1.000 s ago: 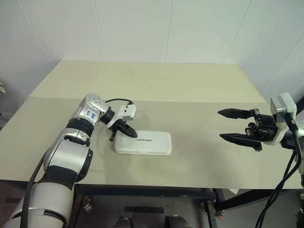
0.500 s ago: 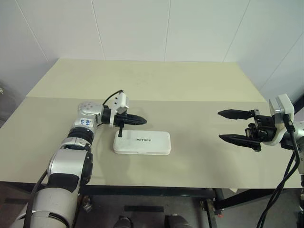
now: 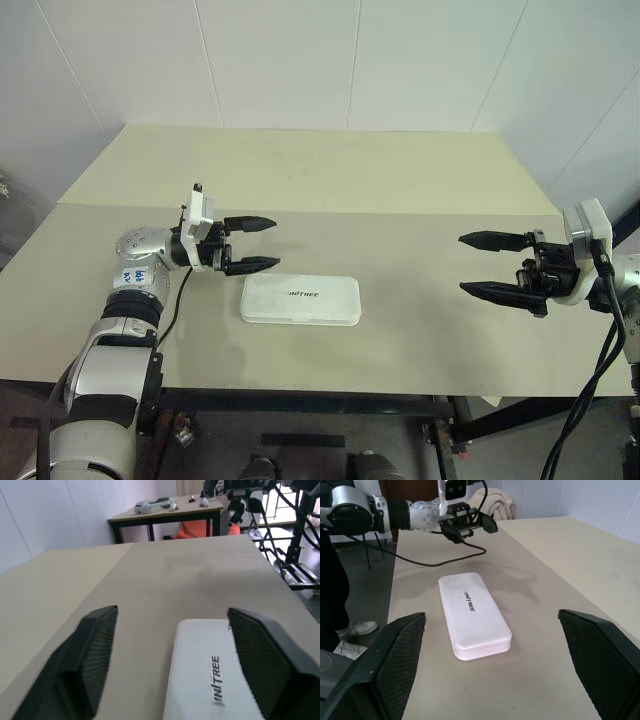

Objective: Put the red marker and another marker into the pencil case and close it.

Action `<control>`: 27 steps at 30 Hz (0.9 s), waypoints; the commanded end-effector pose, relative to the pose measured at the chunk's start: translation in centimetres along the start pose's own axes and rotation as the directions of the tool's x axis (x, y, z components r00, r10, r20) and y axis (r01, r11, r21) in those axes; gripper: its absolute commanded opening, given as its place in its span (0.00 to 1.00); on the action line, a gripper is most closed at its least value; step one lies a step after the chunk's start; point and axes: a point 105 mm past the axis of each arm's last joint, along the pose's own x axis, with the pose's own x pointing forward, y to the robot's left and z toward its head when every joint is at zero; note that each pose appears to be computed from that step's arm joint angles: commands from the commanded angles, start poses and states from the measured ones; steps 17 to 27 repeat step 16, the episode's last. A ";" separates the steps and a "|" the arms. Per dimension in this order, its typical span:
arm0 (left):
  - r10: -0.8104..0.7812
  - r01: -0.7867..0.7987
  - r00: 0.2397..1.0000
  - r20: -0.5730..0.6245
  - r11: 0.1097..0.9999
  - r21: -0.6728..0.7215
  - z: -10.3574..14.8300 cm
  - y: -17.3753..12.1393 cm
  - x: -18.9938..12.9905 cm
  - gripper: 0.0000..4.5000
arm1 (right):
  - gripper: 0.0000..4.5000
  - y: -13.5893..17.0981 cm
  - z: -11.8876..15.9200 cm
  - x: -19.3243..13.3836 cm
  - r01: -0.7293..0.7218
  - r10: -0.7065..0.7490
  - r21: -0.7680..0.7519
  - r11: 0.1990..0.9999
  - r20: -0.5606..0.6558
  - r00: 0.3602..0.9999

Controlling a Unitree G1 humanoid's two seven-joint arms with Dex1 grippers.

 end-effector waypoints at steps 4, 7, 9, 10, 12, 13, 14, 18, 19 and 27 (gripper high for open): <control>-0.132 0.131 0.990 -0.047 0.991 -0.009 0.4 -1.6 -1.7 0.99 | 1.00 0.5 1.3 -0.5 0.022 -0.021 -0.052 0.998 0.014 1.000; -0.128 0.128 0.988 -0.086 0.992 -0.014 0.5 -1.6 -2.6 0.99 | 1.00 0.9 1.2 -0.5 0.019 -0.019 -0.050 0.999 0.014 1.000; -0.126 0.126 0.986 -0.104 0.992 -0.007 1.0 -1.5 -3.1 0.99 | 1.00 1.0 1.2 -0.5 0.029 -0.028 -0.055 0.998 0.017 0.999; -0.126 0.127 0.984 -0.127 0.992 -0.008 1.1 -1.5 -3.5 0.99 | 1.00 1.0 1.1 -0.4 0.034 -0.033 -0.058 0.998 0.021 0.999; -0.123 0.125 0.976 -0.180 0.992 -0.002 0.9 -1.5 -4.1 0.99 | 1.00 1.1 1.1 -0.1 0.038 -0.036 -0.065 0.997 0.029 0.999; -0.116 0.119 0.971 -0.207 0.993 0.005 0.8 -1.4 -4.5 0.99 | 1.00 1.2 1.1 0.1 0.037 -0.035 -0.066 0.997 0.037 0.999; -0.102 0.107 0.973 -0.206 0.994 0.014 0.9 -1.1 -4.7 0.99 | 1.00 1.3 1.1 0.3 0.035 -0.032 -0.066 0.997 0.044 0.998; -0.080 0.086 0.980 -0.183 0.996 0.021 1.4 -0.8 -4.9 0.99 | 1.00 1.5 1.0 0.8 0.029 -0.025 -0.068 0.997 0.054 0.998; -0.080 0.086 0.980 -0.183 0.996 0.021 1.4 -0.8 -4.9 0.99 | 1.00 1.5 1.0 0.8 0.029 -0.025 -0.068 0.997 0.054 0.998; -0.080 0.086 0.980 -0.183 0.996 0.021 1.4 -0.8 -4.9 0.99 | 1.00 1.5 1.0 0.8 0.029 -0.025 -0.068 0.997 0.054 0.998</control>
